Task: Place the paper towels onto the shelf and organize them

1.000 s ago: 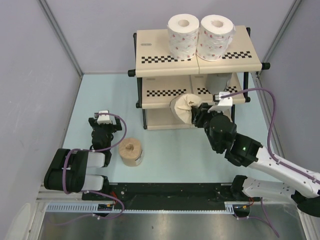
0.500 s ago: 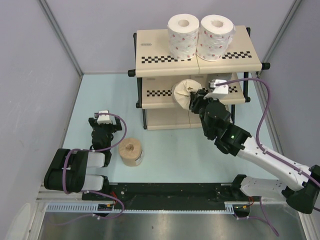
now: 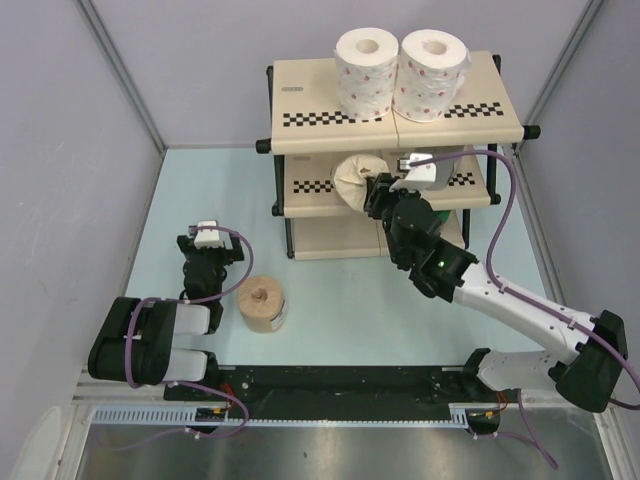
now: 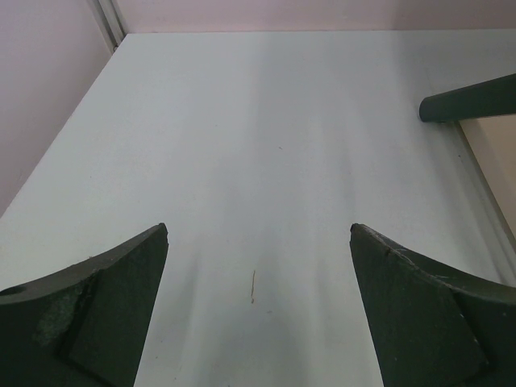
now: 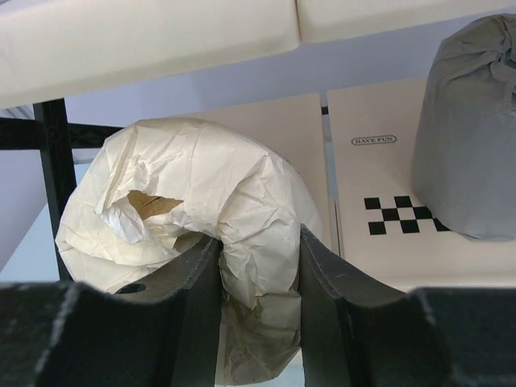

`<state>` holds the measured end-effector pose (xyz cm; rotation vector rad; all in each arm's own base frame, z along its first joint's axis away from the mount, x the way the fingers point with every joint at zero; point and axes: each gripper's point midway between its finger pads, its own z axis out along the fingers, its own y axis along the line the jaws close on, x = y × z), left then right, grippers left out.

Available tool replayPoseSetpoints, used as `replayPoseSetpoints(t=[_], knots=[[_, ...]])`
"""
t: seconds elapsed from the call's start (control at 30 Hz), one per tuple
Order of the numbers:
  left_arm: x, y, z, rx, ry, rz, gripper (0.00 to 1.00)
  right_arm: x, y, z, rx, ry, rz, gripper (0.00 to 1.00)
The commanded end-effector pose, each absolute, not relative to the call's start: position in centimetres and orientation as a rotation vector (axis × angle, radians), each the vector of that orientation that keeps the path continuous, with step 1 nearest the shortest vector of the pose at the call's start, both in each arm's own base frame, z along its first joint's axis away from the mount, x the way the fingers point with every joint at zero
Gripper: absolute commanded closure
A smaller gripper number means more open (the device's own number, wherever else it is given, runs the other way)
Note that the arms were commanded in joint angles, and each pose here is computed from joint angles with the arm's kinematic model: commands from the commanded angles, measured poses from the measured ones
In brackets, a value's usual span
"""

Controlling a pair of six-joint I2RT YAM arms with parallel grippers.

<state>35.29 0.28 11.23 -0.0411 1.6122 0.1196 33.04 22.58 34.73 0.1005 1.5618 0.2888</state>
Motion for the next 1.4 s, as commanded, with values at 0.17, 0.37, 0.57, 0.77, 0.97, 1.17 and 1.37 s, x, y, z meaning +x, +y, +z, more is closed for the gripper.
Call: replayPoseSetpoints(t=[0.17, 0.37, 0.57, 0.77, 0.97, 1.17, 1.37], knots=[[35.8, 0.0, 13.2, -0.041, 1.547, 0.094, 0.00, 34.4, 23.0, 39.0, 0.199, 1.426, 0.353, 0.72], [35.8, 0.1, 13.2, -0.041, 1.547, 0.096, 0.00, 35.3, 23.2, 37.8, 0.192, 1.446, 0.331, 0.70], [35.8, 0.0, 13.1, -0.040, 1.548, 0.095, 0.00, 35.5, 23.1, 37.3, 0.198, 1.460, 0.325, 0.52], [35.8, 0.0, 13.1, -0.041, 1.548, 0.094, 0.00, 35.4, 22.8, 37.7, 0.207, 1.452, 0.328, 0.36], [35.8, 0.0, 13.1, -0.041, 1.548, 0.094, 0.00, 35.6, 22.6, 37.8, 0.216, 1.441, 0.311, 0.30], [35.8, 0.0, 13.2, -0.041, 1.547, 0.094, 0.00, 36.3, 22.4, 37.5, 0.243, 1.434, 0.298, 0.28], [35.8, 0.0, 13.2, -0.041, 1.547, 0.094, 0.00, 37.1, 22.5, 36.5, 0.283, 1.440, 0.285, 0.29]])
